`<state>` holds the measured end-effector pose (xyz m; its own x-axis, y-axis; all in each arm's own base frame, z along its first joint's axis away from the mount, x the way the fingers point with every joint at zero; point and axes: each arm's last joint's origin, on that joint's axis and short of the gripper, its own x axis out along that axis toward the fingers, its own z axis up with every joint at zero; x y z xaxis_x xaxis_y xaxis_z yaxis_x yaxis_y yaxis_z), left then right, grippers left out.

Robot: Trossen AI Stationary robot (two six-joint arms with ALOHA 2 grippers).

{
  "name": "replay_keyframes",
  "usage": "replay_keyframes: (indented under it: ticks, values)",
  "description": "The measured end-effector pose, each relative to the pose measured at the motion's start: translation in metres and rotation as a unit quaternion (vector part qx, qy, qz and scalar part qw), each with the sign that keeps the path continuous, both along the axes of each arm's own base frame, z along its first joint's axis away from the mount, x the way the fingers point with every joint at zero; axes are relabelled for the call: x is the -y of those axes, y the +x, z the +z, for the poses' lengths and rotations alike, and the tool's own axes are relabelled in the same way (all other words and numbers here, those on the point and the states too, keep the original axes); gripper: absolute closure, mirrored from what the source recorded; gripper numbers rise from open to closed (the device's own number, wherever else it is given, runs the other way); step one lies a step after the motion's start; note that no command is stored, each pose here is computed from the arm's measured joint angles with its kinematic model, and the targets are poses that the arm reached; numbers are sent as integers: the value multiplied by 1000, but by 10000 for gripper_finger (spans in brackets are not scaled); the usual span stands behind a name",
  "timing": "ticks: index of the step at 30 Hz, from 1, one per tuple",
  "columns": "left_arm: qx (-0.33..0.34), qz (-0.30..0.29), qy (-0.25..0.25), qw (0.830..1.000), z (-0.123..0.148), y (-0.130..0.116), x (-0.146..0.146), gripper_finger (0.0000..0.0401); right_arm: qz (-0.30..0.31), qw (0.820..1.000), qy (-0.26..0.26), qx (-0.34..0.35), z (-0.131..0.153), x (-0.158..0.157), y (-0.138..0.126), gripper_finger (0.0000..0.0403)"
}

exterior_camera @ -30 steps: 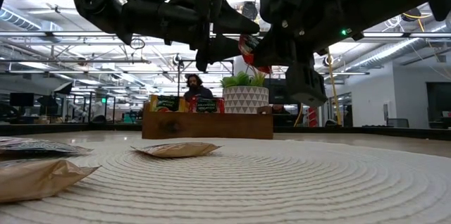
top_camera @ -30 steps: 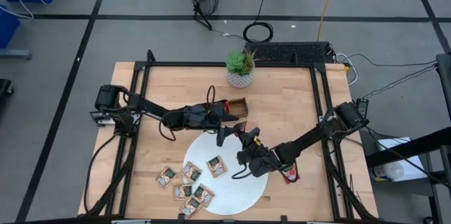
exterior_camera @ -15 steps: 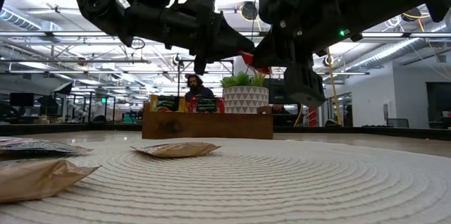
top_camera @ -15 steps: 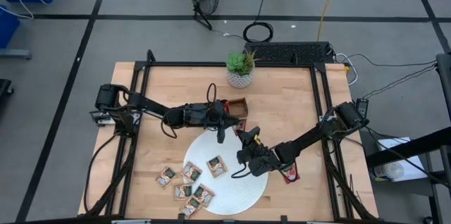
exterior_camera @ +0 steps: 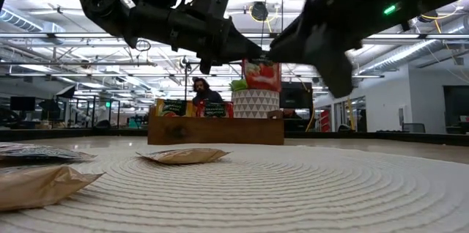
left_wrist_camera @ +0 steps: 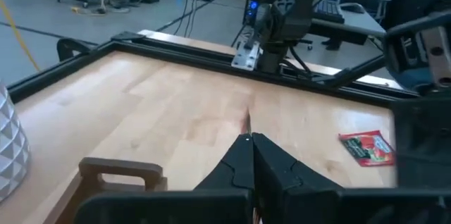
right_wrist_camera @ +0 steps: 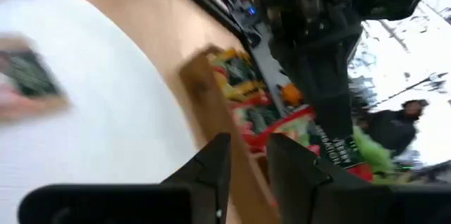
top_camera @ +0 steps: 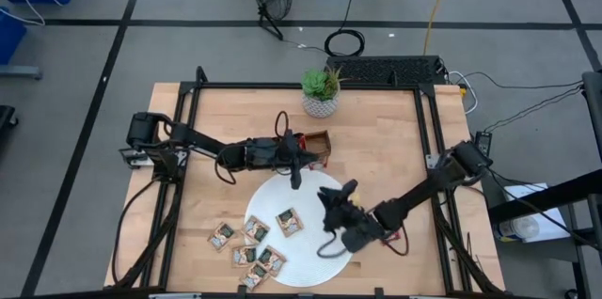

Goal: Pick & Place Tea
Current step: Put the strawberry tea bag into the wooden organizer

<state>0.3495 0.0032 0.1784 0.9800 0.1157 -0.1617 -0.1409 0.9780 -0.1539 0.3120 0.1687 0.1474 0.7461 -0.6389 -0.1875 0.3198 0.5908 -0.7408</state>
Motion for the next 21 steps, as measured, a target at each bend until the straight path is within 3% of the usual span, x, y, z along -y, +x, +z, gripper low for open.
replay_keyframes:
  ticks: [4,11,21]
  values:
    - [7,-5,9,1000,2,0,2,400,21,999,35,28,0,-18,-11,321]
    - [34,-32,73,996,26,-7,15,400,41,998,42,35,0,-33,-21,331]
    - [40,-18,131,990,42,-14,15,401,3,996,45,80,-4,-37,-36,343]
